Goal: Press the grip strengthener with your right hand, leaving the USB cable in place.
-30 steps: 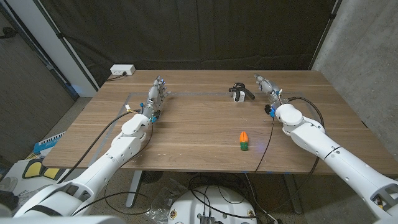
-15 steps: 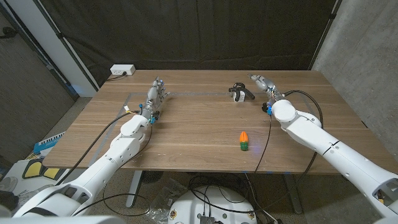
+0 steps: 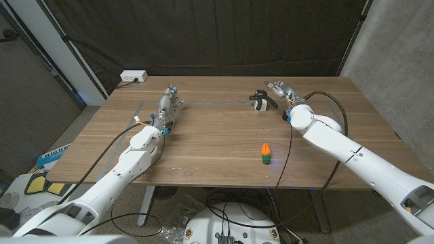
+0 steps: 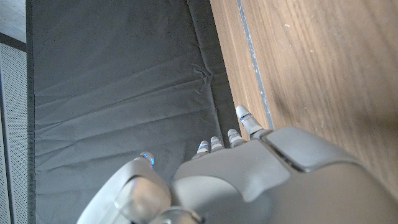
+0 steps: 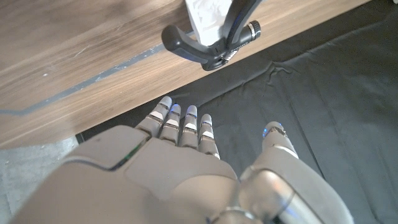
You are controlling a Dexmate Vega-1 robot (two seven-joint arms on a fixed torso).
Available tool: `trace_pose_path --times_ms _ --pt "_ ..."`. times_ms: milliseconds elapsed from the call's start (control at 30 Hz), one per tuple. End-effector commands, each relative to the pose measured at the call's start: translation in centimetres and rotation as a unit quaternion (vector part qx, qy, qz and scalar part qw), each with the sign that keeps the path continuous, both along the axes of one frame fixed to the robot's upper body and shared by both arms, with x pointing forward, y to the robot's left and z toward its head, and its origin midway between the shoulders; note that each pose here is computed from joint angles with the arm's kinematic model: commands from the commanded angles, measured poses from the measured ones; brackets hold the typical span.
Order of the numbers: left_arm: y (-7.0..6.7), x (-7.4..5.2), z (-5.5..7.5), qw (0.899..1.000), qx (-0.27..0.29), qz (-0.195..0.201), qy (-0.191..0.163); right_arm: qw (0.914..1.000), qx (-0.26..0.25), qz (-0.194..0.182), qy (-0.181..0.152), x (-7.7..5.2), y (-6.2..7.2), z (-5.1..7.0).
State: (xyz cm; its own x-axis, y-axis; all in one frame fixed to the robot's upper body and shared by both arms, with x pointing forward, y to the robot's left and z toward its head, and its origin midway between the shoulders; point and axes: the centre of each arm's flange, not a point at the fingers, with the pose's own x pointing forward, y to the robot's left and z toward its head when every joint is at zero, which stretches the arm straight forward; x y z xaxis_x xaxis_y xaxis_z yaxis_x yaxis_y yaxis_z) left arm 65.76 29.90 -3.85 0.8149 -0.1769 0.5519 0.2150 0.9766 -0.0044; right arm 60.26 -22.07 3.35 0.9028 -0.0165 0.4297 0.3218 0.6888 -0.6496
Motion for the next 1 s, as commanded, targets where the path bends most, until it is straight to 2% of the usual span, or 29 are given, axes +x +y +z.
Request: trace_pose_path --times_ms 33,367,600,1000 --pt "0.3 -0.3 -0.1 1.0 0.0 0.002 -0.002 0.9944 -0.059 -0.086 0.017 -0.6 1.1 0.6" --pt "0.4 -0.3 -0.3 1.0 -0.002 0.0 -0.003 0.9859 -0.106 -0.128 0.022 -0.8 2.9 1.0" --pt "0.7 -0.1 -0.4 1.0 -0.005 0.0 -0.001 0.9741 -0.151 -0.167 0.022 -1.0 4.8 1.2" --pt "0.9 0.3 -0.5 1.0 -0.006 -0.001 0.001 0.9569 -0.195 -0.21 0.044 -0.8 7.1 1.5"
